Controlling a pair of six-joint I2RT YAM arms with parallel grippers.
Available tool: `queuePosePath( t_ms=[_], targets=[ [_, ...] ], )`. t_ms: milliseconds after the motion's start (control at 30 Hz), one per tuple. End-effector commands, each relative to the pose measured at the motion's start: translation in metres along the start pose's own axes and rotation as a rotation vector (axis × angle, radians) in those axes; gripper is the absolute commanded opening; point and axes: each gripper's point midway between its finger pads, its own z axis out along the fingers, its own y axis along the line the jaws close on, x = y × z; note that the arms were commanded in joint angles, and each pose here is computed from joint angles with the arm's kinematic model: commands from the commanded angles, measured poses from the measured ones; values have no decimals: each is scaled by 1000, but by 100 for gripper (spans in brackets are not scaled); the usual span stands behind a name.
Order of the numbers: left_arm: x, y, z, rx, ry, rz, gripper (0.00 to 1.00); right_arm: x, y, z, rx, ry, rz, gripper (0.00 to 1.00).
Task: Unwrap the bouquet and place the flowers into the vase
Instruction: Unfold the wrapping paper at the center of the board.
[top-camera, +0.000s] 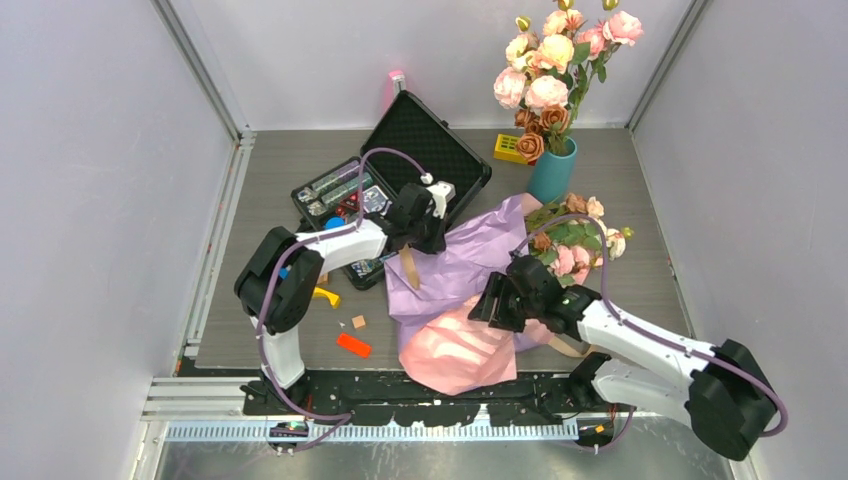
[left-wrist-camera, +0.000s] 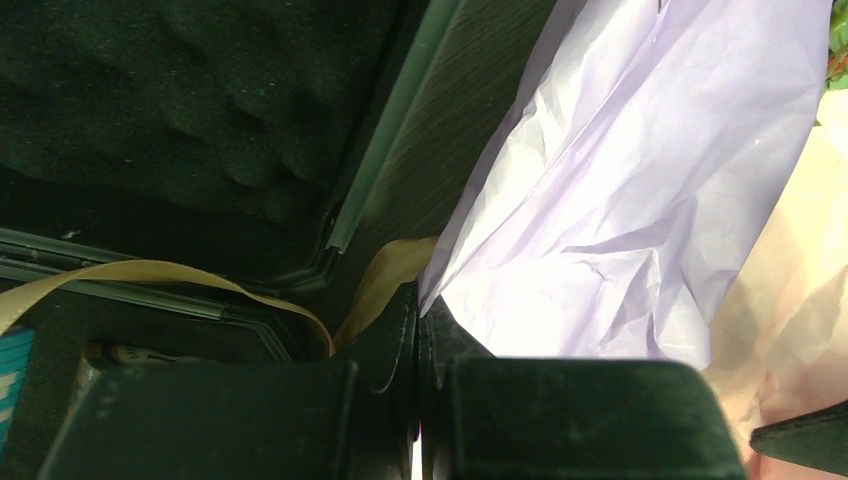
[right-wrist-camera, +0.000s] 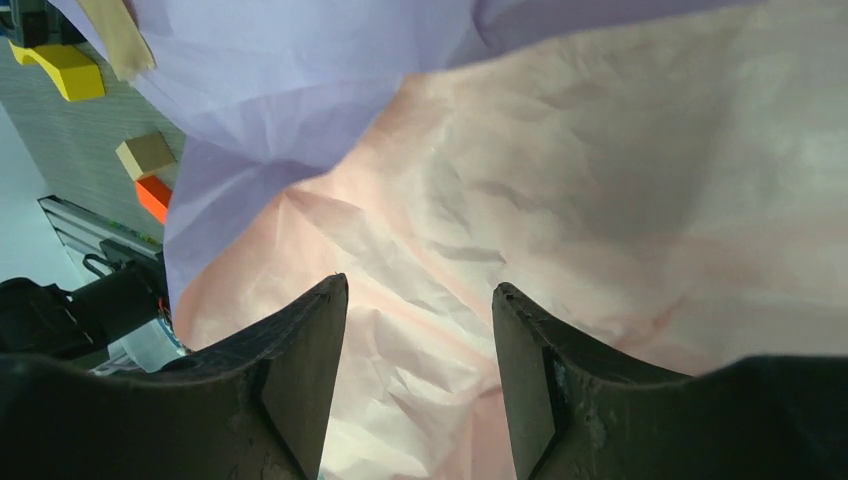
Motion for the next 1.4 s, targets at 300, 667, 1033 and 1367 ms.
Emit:
queuePosePath(
  t_ms=[300, 667, 1033, 1367],
  targets=[
    [-44, 11, -21, 20, -105, -58, 0, 6, -18, -80, 31, -137, 91, 62],
    [-34, 6, -21, 56, -95, -43, 0, -58, 27, -191, 26, -396, -76, 73],
    [-34, 3, -25, 67, -105, -57, 0, -68, 87, -85, -115, -256, -133, 63],
    [-44, 3, -30, 52, -129, -93, 0, -45, 21, 16, 73, -157, -102, 58]
  ],
)
